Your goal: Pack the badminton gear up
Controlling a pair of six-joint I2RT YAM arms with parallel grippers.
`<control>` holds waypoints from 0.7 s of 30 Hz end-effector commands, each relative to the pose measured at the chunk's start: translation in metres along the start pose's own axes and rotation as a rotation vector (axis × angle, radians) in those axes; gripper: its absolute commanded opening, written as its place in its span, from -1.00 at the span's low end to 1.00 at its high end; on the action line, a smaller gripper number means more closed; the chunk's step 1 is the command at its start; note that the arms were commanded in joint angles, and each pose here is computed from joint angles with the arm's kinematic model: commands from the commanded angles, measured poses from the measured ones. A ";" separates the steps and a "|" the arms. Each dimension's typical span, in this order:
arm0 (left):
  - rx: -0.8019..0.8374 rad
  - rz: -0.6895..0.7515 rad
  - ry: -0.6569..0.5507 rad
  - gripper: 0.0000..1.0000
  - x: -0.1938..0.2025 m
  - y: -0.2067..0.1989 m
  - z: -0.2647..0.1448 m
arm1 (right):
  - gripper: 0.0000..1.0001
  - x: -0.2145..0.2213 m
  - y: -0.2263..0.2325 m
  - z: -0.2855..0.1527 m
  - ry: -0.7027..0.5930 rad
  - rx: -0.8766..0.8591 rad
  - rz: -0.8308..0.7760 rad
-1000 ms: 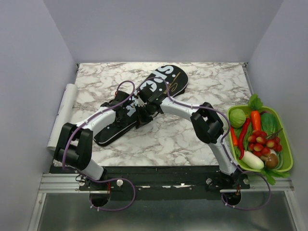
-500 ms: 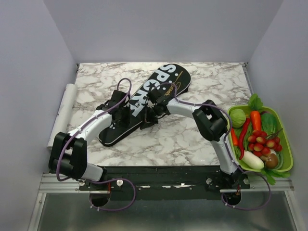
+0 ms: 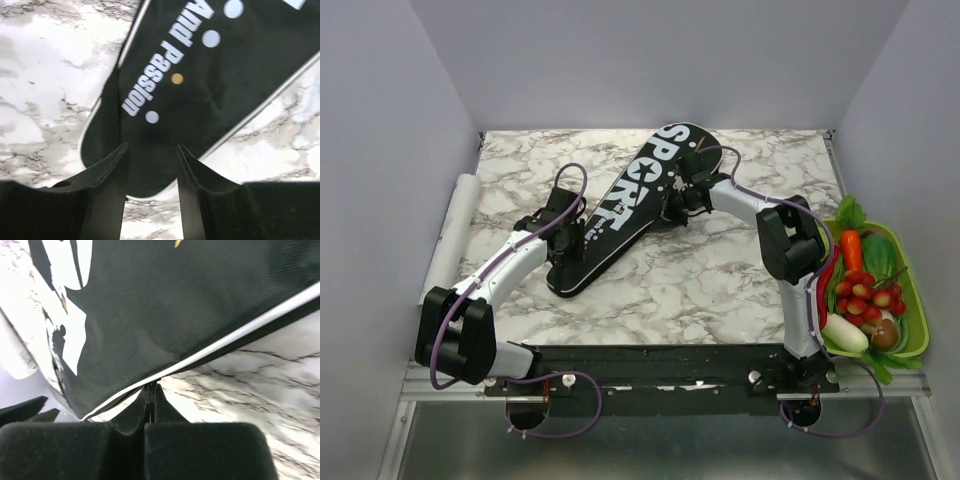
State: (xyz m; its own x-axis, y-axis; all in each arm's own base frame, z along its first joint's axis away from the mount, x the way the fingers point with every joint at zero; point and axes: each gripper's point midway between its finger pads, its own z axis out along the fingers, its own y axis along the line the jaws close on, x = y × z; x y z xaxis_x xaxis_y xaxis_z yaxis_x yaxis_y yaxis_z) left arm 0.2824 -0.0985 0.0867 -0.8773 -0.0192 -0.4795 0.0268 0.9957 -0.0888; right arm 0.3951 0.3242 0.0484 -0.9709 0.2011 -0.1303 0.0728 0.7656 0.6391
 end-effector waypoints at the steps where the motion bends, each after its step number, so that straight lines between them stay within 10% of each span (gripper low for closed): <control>1: -0.115 -0.015 0.047 -0.01 0.016 0.022 0.010 | -0.99 -0.012 -0.014 -0.018 -0.051 0.062 -0.087; 21: -0.063 -0.008 0.248 -0.63 0.056 0.013 0.059 | -0.99 0.125 0.028 0.008 0.182 0.058 -0.354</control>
State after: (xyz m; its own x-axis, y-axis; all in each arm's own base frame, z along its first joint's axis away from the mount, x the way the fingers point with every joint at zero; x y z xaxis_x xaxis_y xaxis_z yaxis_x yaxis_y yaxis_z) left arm 0.2837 -0.0842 0.0428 -0.9296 -0.0238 -0.3679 -0.0294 0.9995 0.0095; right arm 0.3042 0.3570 0.0304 -0.9780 -0.1002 -0.1831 -0.1861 0.8158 0.5476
